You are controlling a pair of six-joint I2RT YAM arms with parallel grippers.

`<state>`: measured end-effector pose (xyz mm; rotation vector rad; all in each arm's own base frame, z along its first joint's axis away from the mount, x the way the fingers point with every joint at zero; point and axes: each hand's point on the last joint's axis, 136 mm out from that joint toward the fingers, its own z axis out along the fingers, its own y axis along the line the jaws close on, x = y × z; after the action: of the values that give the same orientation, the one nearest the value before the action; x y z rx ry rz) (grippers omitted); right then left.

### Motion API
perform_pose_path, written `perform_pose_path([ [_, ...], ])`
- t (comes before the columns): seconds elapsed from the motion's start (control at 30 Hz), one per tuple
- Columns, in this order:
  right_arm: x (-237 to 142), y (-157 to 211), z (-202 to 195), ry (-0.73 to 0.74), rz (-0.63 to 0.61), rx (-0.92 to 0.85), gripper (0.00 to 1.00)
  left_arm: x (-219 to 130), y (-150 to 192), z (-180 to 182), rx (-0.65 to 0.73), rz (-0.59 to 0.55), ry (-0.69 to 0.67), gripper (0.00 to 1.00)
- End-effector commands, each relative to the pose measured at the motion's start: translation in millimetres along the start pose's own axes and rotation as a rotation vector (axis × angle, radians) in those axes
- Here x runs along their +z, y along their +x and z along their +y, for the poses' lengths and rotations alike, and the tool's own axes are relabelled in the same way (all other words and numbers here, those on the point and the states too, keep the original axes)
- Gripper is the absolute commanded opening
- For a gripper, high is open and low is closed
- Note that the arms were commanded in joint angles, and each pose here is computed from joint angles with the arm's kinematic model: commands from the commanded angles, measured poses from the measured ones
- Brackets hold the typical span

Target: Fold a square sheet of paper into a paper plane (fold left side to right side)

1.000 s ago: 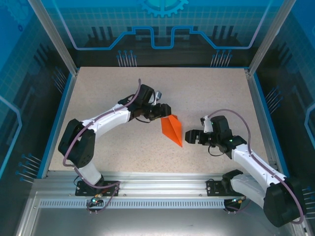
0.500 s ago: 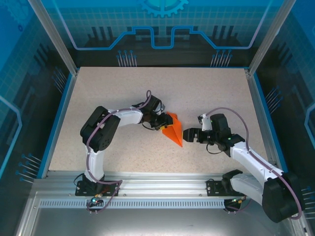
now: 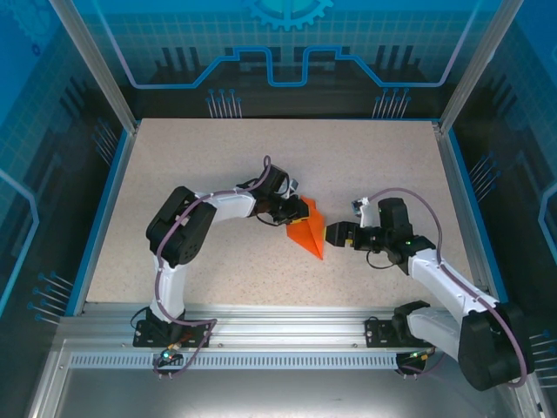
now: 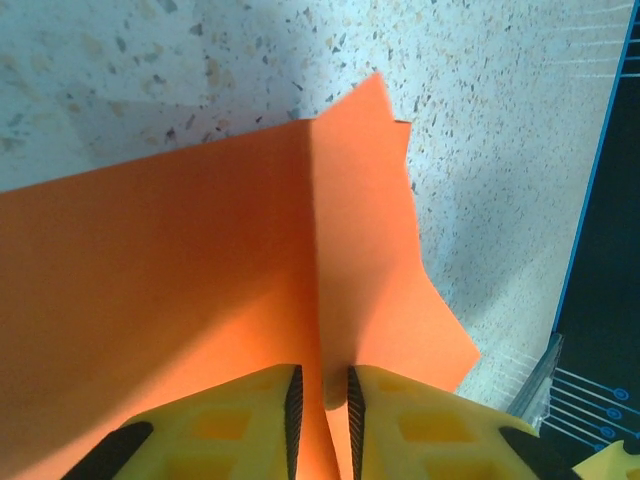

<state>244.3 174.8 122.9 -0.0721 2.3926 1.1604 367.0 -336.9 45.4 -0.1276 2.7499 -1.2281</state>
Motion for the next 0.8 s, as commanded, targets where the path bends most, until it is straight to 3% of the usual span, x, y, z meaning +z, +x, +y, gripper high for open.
perform_pose_path([
  [0.0, -2.8, -6.7, 3.3, -0.031, -0.009, 0.004, 0.88, -5.6, -3.2, -20.0, 0.039, -0.006, 0.051, 0.29],
  [0.2, -3.0, -4.8, 1.1, -0.031, -0.005, 0.013, 0.88, -2.1, -4.3, -21.3, 0.033, -0.005, 0.063, 0.28],
  [0.43, -6.6, -9.7, 1.9, -0.051, -0.022, 0.021, 0.89, -4.7, -5.8, -26.4, 0.044, -0.01, 0.07, 0.16],
  [0.6, -13.9, -26.1, 8.6, -0.128, -0.075, 0.034, 0.99, -26.2, -9.5, -49.5, 0.104, -0.052, 0.109, 0.05],
  [0.77, -22.9, -47.4, 20.8, -0.232, -0.11, 0.02, 0.99, -69.4, -17.0, -93.4, 0.207, -0.127, 0.176, 0.04],
])
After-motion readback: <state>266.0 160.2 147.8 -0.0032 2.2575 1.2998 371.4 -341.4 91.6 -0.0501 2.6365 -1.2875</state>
